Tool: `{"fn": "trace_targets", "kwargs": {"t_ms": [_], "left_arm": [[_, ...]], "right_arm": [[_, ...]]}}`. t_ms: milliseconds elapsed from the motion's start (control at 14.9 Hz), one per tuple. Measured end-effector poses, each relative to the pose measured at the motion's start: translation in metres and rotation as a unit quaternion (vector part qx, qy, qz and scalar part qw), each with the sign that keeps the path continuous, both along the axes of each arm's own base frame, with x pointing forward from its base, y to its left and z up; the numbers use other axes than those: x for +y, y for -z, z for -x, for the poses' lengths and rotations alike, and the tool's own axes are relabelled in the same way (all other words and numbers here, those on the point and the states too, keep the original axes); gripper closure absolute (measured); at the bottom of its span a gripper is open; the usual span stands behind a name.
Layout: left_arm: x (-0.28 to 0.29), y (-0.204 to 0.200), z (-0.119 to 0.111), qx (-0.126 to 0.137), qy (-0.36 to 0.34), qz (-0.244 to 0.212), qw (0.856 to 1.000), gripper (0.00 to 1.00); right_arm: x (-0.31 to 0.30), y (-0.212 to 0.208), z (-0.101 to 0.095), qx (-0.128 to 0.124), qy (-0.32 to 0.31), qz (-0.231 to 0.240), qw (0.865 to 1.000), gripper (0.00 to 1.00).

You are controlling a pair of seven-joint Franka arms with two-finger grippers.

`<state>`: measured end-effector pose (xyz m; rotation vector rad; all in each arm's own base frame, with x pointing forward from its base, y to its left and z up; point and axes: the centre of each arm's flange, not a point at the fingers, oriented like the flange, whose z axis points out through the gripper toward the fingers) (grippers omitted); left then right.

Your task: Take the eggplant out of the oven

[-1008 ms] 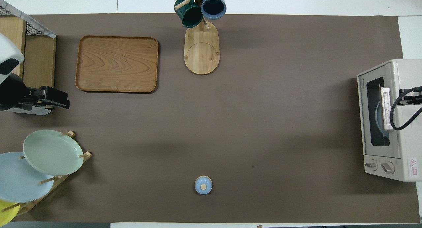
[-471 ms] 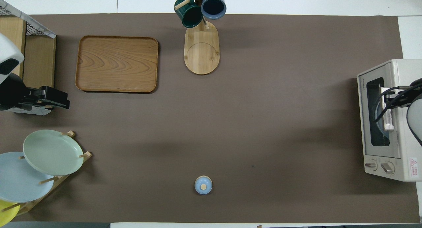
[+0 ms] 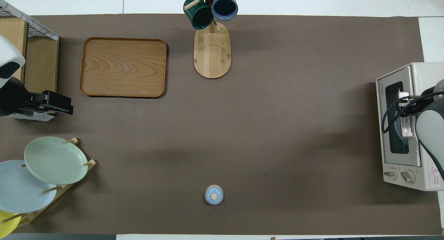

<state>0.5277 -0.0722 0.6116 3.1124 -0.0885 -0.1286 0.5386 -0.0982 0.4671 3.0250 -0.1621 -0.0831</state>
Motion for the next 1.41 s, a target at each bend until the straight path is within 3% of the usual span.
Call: {"fn": "trace_targets", "kwargs": {"t_ms": [403,807,1412], "left_arm": [[0.000,0.000,0.000,0.000,0.000,0.000,1.000,0.00],[0.000,0.000,0.000,0.000,0.000,0.000,1.000,0.00],[0.000,0.000,0.000,0.000,0.000,0.000,1.000,0.00]], "right_arm": [[0.041,0.018,0.006,-0.024,-0.025,-0.007,0.999,0.99],[0.092,0.082,-0.001,-0.032,-0.033,-0.027,0.999,0.99],[0.107,0.157,-0.018,-0.033,0.000,-0.052,0.998,0.99]]}}
